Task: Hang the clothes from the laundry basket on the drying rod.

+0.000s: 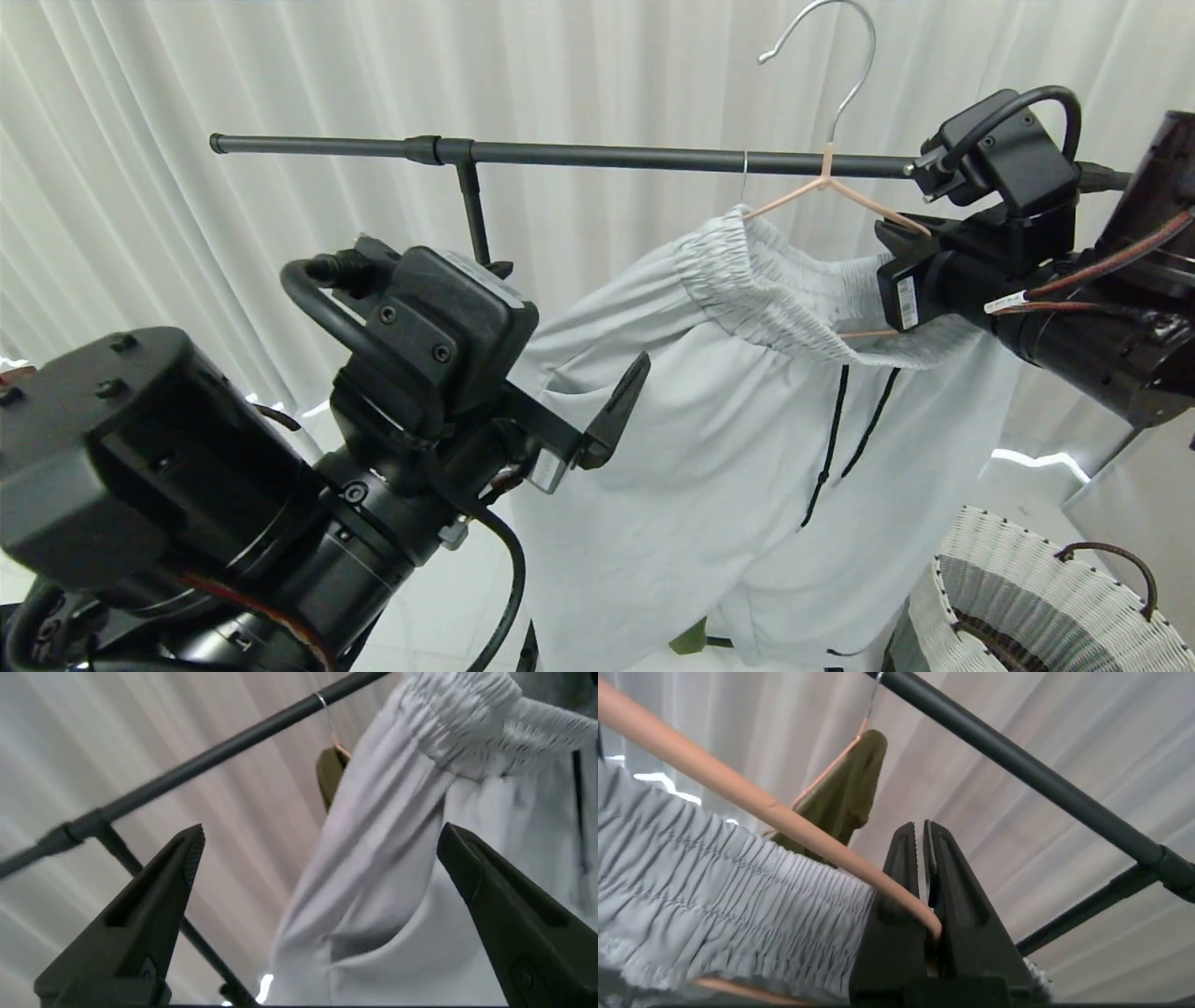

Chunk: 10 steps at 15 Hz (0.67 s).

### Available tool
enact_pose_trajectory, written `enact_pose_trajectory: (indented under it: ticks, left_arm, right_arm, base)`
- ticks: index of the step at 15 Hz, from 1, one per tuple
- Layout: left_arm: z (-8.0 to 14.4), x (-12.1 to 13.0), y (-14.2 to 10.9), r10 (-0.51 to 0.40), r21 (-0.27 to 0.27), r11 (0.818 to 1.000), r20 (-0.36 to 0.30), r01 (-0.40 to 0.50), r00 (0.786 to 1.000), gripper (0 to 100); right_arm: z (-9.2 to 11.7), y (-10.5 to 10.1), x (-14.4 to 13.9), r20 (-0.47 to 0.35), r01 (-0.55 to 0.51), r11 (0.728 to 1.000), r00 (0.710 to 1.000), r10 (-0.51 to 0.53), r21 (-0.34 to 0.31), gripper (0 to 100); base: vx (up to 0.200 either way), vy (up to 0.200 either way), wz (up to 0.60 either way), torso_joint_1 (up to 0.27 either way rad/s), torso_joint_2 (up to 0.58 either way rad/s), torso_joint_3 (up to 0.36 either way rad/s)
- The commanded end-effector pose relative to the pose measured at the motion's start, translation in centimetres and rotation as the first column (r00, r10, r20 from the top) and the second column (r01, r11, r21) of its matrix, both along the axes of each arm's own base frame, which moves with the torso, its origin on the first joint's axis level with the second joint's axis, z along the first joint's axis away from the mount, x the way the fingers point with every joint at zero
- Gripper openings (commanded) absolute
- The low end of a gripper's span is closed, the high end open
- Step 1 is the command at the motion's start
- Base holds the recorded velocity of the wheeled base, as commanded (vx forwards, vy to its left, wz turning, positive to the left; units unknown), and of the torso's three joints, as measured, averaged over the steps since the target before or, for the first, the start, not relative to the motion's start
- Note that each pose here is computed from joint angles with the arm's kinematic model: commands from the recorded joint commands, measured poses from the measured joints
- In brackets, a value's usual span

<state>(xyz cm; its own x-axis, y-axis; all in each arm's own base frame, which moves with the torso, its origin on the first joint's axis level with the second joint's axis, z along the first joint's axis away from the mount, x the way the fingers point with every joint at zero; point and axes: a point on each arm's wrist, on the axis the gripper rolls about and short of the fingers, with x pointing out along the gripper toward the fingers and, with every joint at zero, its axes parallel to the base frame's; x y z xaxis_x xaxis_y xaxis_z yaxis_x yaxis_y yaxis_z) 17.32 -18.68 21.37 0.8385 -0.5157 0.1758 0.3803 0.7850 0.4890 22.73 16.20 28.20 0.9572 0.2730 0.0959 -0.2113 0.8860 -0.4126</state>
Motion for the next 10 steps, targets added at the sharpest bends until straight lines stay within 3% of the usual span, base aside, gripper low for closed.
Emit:
enact_pose_trajectory:
  ticks: [1,4,6,10]
  left_arm:
    - [-1.4,0.6,1.1,0.071,0.035,0.997,-0.043,-0.069,0.997,100]
    - [-2.5,-0.6,4.0,0.114,0.016,0.994,-0.097,-0.113,0.989,100]
    - [-3.8,-2.0,5.3,0.112,0.038,0.993,-0.132,-0.108,0.985,100]
    - [-6.9,-1.2,5.2,0.121,0.075,0.992,-0.269,-0.105,0.956,100]
  right_arm:
    - [0.1,-0.6,0.3,0.003,0.025,1.0,1.0,-0.025,0.0,0]
    - [0.5,-2.1,0.5,-0.002,0.074,0.997,0.997,-0.074,-0.003,0]
    - [0.6,-2.5,0.4,-0.011,0.083,0.996,0.996,-0.083,-0.01,0]
    - [1.2,-2.9,-0.5,0.003,0.077,0.997,0.997,-0.077,0.0,0]
  base:
    - [0.0,0.0,0.0,0.0,0.0,0.0]
    - [0.0,0.0,0.0,0.0,0.0,0.0]
    - [0.0,0.0,0.0,0.0,0.0,0.0]
    - [0.0,0.0,0.0,0.0,0.0,0.0]
